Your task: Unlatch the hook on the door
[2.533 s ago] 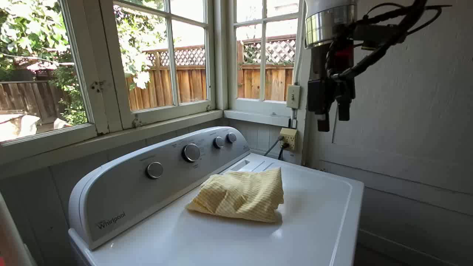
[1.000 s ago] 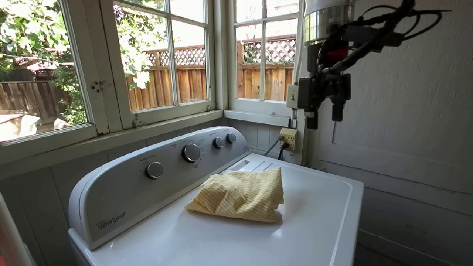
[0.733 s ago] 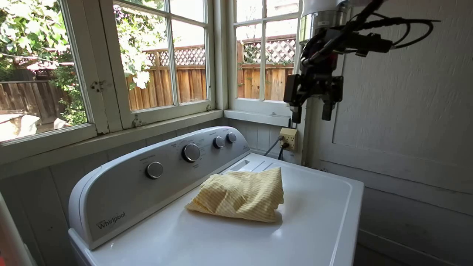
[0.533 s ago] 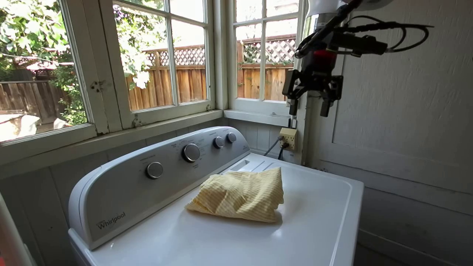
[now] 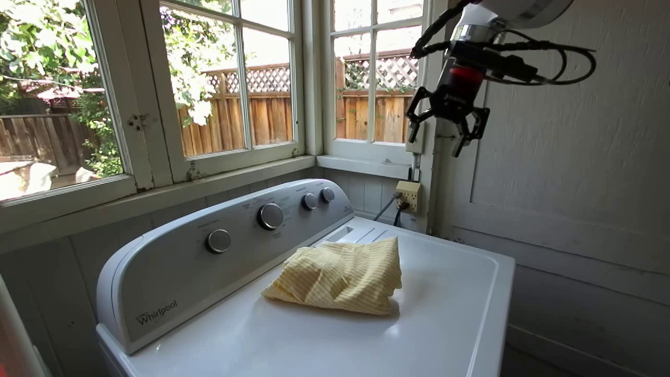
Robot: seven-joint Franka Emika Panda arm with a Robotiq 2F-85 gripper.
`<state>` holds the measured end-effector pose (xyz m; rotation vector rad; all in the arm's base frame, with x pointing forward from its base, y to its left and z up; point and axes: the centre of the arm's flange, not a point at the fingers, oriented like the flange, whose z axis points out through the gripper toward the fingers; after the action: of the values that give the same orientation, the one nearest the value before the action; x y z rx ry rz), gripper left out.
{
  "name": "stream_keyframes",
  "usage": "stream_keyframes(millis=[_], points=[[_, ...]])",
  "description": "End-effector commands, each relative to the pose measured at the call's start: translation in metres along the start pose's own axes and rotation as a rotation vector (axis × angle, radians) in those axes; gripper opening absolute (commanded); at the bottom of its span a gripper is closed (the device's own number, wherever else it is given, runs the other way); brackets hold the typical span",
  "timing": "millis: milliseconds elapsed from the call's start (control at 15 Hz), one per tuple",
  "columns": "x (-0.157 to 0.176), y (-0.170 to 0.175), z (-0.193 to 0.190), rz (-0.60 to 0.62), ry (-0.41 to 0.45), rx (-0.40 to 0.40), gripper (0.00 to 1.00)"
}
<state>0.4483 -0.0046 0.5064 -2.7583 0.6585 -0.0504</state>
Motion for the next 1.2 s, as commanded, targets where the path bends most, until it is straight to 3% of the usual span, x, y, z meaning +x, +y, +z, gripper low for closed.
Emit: stream_keyframes(millis=[0,267,333,667,800,1133], points=[[0.028,0.008,0.015,0.144,0.04,0.132,1.0],[0.056,0.022,0.029,0.228,0.182,0.288,1.0],[0.048,0.017,0.013,0.208,0.132,0.223,1.0],[0.057,0.023,0.02,0.239,0.171,0.255,1.0],[0.062,0.016,0.027,0.326,0.27,0.343,1.0],[0.083,0.037,0.01,0.52,0.46,0.407,1.0]])
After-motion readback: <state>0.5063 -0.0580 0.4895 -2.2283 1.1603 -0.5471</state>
